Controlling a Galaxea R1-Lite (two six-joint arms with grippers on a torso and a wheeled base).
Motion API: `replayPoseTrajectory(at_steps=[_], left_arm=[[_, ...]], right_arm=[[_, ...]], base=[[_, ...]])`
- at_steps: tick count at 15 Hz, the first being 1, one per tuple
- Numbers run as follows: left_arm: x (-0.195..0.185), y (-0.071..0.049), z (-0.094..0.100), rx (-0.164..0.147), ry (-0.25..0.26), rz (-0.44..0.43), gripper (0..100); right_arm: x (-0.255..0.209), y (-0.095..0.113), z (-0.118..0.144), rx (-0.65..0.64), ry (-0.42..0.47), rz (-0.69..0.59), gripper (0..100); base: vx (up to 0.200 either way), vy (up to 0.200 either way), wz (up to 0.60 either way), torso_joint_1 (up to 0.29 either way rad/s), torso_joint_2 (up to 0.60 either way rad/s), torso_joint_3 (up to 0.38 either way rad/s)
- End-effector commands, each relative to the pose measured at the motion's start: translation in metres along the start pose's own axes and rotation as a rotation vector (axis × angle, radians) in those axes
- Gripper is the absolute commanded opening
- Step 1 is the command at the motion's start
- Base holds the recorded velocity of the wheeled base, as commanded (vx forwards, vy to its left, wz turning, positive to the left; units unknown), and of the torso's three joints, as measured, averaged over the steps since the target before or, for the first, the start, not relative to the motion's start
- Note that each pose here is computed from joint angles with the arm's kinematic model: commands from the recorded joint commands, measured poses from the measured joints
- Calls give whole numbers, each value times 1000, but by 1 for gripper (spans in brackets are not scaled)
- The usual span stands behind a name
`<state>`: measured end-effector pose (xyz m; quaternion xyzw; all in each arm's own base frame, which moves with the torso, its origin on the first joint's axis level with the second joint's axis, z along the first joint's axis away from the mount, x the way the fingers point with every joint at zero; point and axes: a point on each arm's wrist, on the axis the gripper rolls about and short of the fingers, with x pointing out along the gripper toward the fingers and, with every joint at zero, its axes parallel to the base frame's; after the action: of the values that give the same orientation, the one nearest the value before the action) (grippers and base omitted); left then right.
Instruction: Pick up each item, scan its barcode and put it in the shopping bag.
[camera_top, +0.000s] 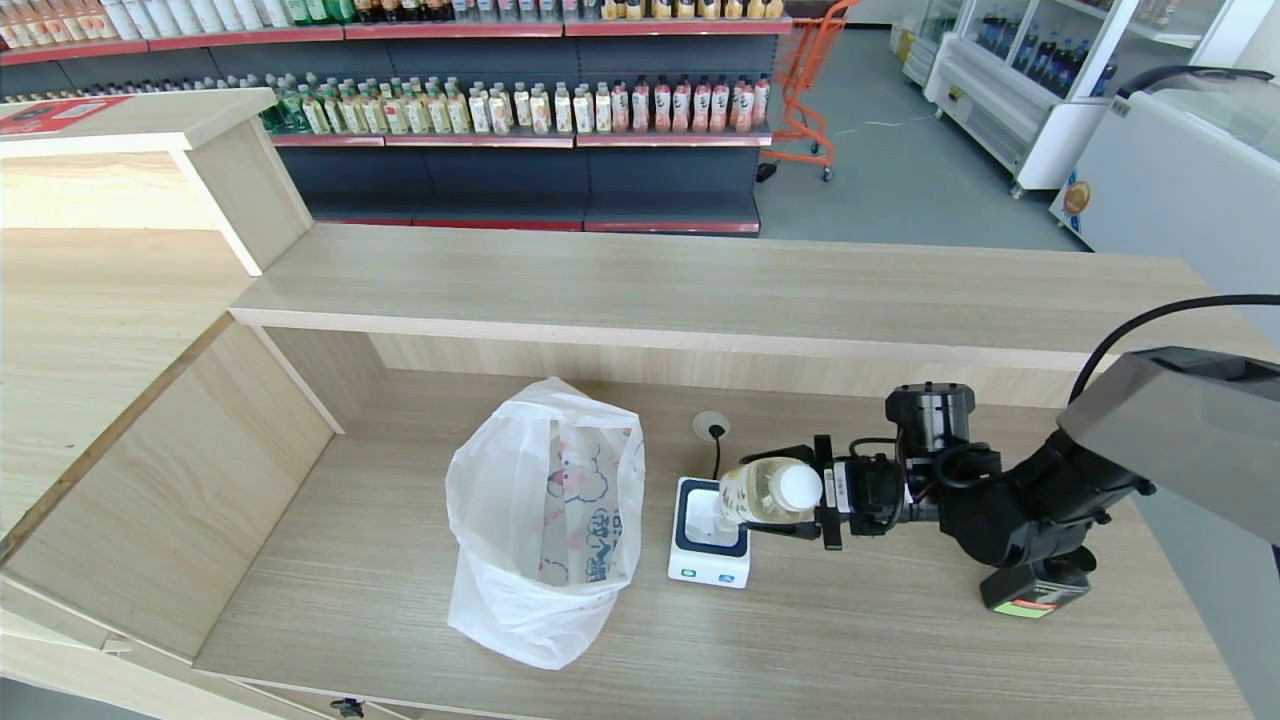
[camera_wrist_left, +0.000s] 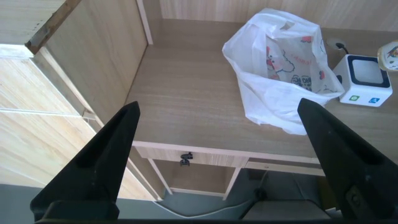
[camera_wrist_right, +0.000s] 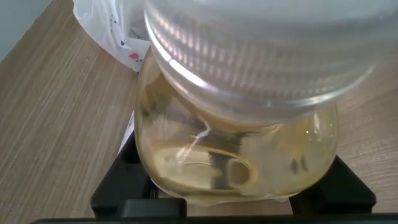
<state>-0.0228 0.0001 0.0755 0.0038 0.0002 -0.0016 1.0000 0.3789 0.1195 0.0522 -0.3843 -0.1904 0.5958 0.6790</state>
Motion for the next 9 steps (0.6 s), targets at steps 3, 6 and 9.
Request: replayPoseTrajectory(at_steps=[3,6,9], left_arm=[[0,0,0,0,0,0,100],[0,0,0,0,-2,0,100],[0,0,0,0,0,0,100]], right_arm=[[19,-1,-18,-67,-31,11,0],[31,-2,-23,-87,-45,15,0],[37,0,-29,-95,-66,25,0]], base=[[0,0,0,0,0,0],[0,0,0,0,0,0],[0,0,0,0,0,0]])
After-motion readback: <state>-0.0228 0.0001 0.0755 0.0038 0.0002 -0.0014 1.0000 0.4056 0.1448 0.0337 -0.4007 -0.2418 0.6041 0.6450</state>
